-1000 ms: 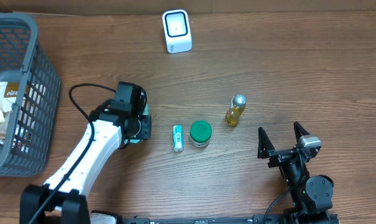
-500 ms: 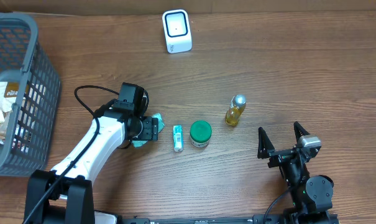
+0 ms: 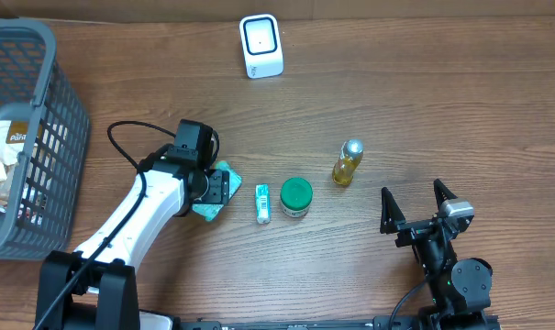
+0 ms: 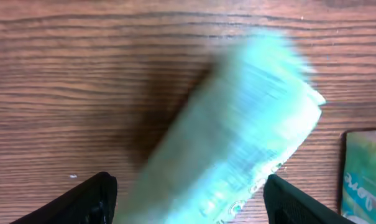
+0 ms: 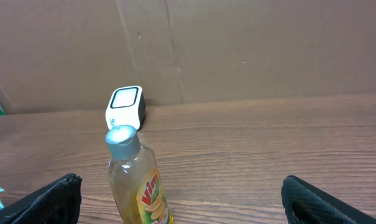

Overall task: Scan the item barcode
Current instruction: 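Lower the green bag onto the table left of the teal packet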

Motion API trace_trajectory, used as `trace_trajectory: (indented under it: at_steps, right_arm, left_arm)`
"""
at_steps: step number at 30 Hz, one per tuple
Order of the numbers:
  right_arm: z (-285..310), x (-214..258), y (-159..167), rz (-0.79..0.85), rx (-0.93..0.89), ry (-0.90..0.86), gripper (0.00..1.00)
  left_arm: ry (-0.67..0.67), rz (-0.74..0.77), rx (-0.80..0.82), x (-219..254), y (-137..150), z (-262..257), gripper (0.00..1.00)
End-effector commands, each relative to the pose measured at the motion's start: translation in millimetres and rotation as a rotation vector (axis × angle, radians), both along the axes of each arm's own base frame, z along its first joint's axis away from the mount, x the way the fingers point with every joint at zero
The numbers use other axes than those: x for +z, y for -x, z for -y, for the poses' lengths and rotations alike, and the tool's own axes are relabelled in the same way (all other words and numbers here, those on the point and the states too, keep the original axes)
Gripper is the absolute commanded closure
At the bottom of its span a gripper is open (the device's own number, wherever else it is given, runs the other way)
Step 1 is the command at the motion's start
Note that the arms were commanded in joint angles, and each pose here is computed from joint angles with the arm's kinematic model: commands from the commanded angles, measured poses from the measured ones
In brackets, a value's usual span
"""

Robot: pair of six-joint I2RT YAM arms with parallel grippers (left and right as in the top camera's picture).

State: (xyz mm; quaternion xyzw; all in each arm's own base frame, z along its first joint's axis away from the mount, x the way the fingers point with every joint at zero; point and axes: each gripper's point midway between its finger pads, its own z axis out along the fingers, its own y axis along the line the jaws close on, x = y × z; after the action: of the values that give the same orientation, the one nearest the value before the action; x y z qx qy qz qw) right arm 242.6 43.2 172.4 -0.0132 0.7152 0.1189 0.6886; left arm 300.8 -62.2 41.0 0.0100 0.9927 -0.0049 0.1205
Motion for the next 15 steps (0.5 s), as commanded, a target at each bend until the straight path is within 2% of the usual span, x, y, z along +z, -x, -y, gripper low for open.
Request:
trace_trajectory:
  at_steps: [1,6,10,13,15]
  right_arm:
    - [-1,-2,0,0.001,0.006,-0.001,0.00]
    - [-1,-2,0,0.001,0.006,-0.001,0.00]
    - [-1,-2,0,0.001,0.006,-0.001,0.00]
    - [-1,-2,0,0.001,0.006,-0.001,0.00]
    - [-1,-2,0,0.001,0.006,-0.001,0.00]
  left_arm:
    - [-0.021,0.021,-0.018,6,-8,-1,0.22]
    - [-0.006,0.010,-0.024,5,-6,1,0.24]
    - [-0.103,0.055,-0.043,9,-15,-14,0.25]
    - [-0.160,0.119,-0.004,14,-31,-30,0.33]
    - [-0.157,0.157,0.024,18,-40,-36,0.42]
